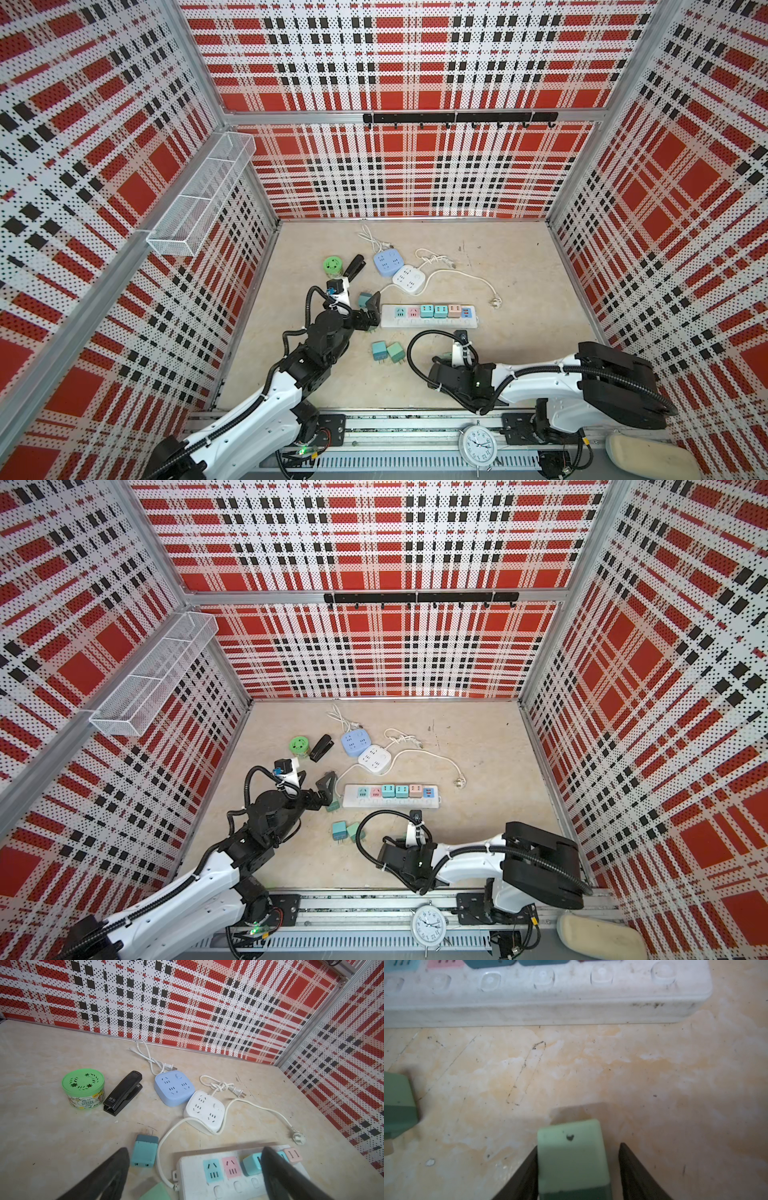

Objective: Insert the plug
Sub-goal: 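Lift the light green adapter with the right gripper while the left gripper reaches toward it, then grasp the light green adapter with the left gripper beside the right gripper, then open the right gripper and withdraw it while the left gripper carries the adapter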

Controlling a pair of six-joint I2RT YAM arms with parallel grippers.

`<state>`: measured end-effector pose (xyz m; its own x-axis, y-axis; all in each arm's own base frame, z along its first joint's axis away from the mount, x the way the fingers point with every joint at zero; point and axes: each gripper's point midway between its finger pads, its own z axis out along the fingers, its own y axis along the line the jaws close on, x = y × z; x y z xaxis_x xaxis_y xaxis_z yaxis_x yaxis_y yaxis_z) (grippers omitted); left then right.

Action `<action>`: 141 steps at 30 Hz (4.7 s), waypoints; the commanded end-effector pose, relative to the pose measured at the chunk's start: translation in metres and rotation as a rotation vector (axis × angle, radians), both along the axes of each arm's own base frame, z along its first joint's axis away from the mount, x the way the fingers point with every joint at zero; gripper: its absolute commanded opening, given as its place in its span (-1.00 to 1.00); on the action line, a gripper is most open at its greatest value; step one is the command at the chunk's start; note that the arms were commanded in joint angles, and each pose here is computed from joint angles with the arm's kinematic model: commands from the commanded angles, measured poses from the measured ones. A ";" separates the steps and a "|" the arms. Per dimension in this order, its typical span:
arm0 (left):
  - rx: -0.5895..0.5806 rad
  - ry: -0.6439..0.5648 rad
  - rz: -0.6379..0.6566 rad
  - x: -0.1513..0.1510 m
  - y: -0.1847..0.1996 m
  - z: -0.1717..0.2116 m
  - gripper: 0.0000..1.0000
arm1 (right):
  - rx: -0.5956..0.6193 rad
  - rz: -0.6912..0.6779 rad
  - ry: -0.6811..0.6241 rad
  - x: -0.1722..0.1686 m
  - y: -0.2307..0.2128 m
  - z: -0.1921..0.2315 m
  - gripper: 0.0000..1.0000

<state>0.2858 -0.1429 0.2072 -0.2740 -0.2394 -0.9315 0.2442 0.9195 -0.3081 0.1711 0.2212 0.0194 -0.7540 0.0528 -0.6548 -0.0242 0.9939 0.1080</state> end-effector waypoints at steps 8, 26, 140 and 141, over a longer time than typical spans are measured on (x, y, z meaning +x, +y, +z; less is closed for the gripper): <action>-0.047 -0.055 0.045 0.002 0.007 0.022 0.99 | -0.003 0.060 0.065 -0.007 0.010 -0.018 -0.26; 0.008 -0.041 -0.165 -0.012 -0.043 0.035 0.79 | -0.085 0.201 -0.416 0.048 -0.002 0.112 -0.60; 0.776 -0.297 -0.603 0.037 -0.097 0.048 -1.00 | -0.026 0.168 -0.919 0.065 -0.099 0.166 1.00; 0.840 -0.281 -0.630 0.041 -0.094 0.045 -1.00 | -0.018 0.159 -0.920 0.065 -0.102 0.167 1.00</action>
